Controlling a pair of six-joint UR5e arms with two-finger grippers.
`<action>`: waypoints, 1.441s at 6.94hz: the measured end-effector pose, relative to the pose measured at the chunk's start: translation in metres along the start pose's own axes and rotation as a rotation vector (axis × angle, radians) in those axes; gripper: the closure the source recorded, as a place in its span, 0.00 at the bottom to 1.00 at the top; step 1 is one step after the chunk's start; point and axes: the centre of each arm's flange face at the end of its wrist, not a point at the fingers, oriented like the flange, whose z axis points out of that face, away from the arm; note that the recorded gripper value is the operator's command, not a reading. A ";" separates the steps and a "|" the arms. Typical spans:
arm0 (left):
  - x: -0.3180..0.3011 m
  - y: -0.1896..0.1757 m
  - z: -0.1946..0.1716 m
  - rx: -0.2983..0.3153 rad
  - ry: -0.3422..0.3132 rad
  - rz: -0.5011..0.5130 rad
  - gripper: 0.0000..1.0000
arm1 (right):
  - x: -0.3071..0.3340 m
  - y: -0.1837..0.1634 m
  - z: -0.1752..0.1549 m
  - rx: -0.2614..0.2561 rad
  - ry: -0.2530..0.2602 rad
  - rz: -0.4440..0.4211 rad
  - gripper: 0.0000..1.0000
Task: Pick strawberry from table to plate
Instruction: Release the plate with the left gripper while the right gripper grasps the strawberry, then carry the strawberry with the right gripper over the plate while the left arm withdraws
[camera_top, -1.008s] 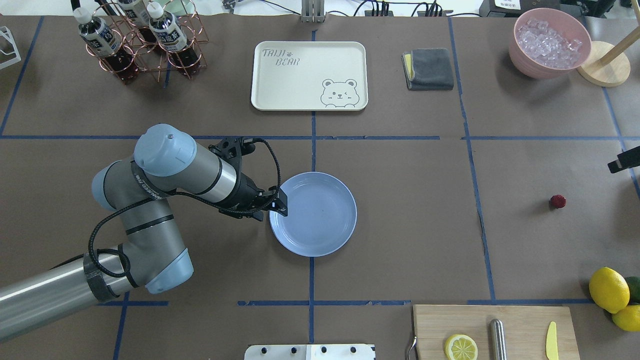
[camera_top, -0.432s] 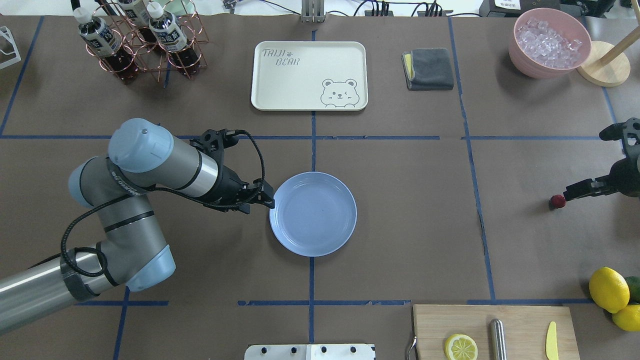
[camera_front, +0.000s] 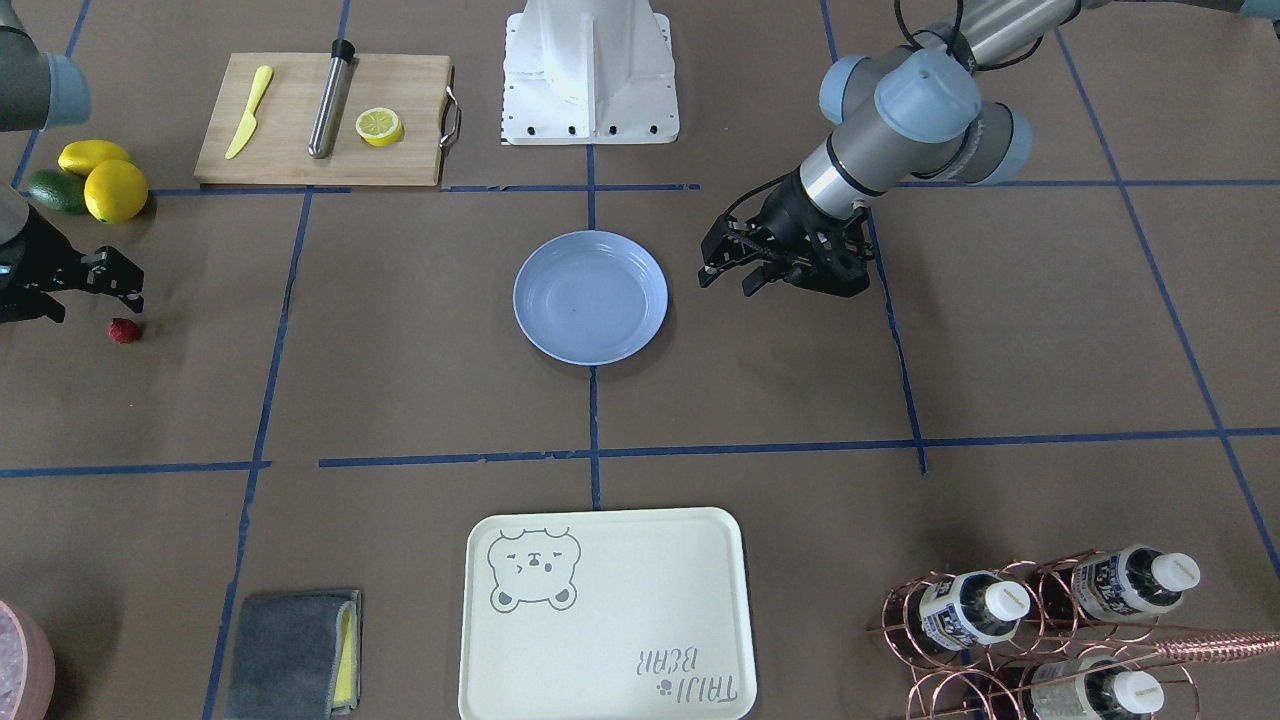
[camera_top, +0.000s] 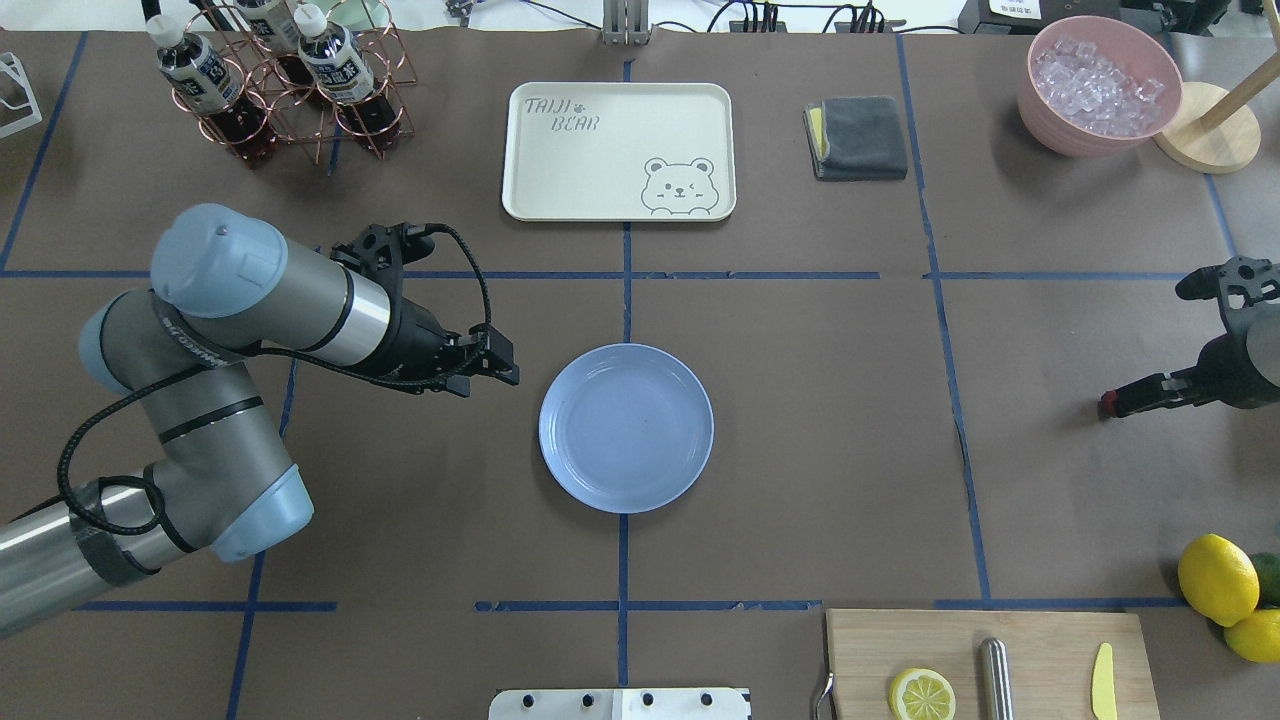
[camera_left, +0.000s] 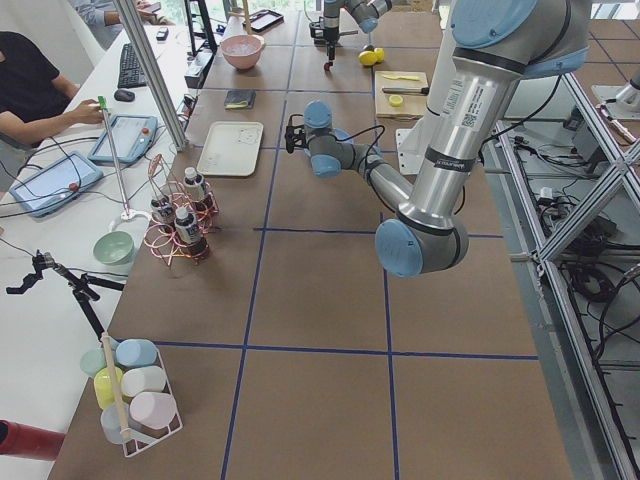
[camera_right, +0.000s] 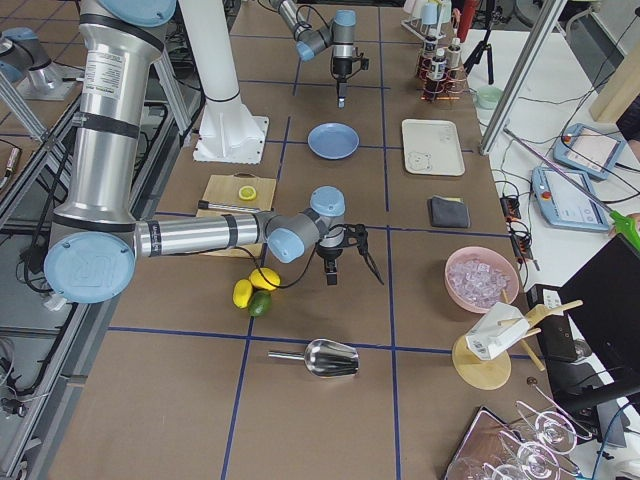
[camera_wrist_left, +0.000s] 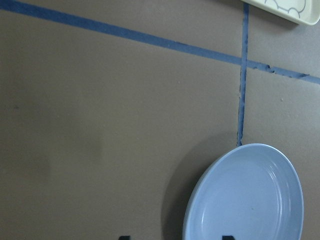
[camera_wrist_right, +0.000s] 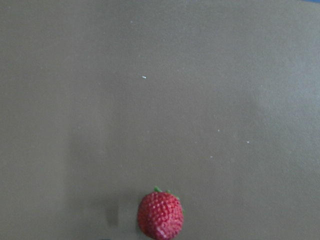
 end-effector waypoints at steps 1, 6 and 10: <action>-0.006 0.000 -0.007 0.007 -0.002 0.006 0.28 | -0.003 -0.005 0.008 0.005 -0.009 0.001 0.21; -0.009 0.001 -0.012 0.012 -0.003 0.010 0.28 | -0.012 -0.011 0.012 0.015 -0.020 0.004 1.00; -0.061 -0.006 -0.047 0.056 -0.051 0.088 0.28 | -0.106 -0.027 -0.054 0.103 -0.139 0.059 1.00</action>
